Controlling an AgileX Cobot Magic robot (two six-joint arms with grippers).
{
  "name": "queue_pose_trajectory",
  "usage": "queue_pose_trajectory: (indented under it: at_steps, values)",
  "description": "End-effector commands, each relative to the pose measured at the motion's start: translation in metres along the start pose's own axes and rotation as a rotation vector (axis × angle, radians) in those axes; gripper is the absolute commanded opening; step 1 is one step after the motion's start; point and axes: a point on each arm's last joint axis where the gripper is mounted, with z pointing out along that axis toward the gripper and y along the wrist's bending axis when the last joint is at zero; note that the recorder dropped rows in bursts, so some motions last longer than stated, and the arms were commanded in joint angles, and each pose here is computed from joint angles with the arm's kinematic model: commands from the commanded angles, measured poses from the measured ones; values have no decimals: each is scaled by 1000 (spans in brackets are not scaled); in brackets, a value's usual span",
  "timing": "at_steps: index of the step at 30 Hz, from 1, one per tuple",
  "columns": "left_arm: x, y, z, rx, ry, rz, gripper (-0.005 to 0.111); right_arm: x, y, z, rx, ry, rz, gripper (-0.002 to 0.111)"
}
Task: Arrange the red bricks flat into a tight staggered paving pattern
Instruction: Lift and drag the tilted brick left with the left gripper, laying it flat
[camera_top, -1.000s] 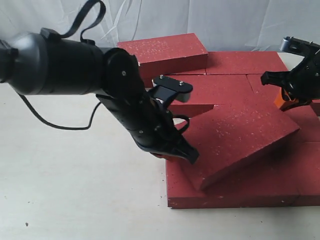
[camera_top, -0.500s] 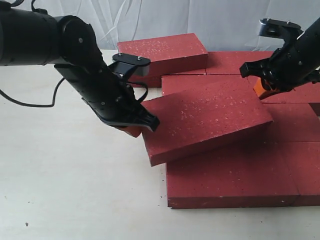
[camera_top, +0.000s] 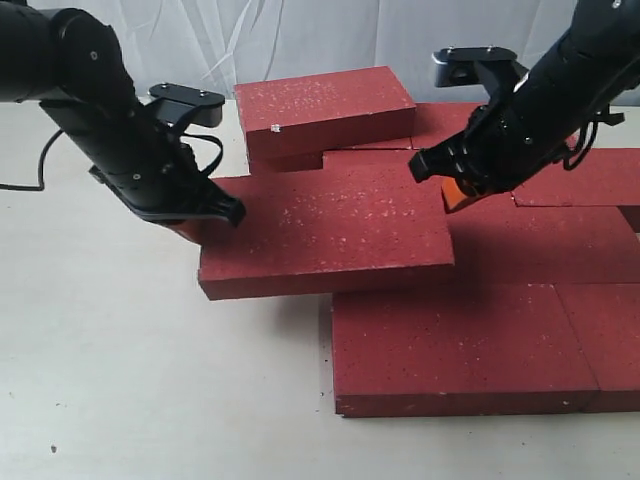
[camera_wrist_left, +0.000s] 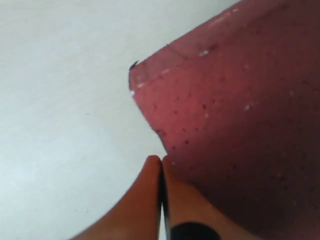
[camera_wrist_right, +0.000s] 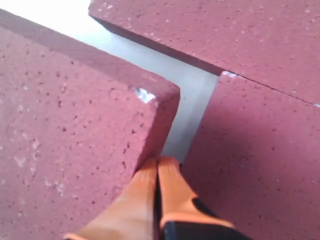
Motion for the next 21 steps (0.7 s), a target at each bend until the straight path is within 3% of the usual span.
queue_pose_trajectory:
  at_steps: [1,12,21]
  values:
    - [-12,6,-12,50,-113,-103,0,-14,33,10,-139,-38,37,-1]
    - [-7,54,-20,-30,-127,-184,0,-54,63,34,-231,-46,0,-1]
    - [14,86,-14,-74,-85,-263,0,-70,80,65,-260,-11,-39,-1]
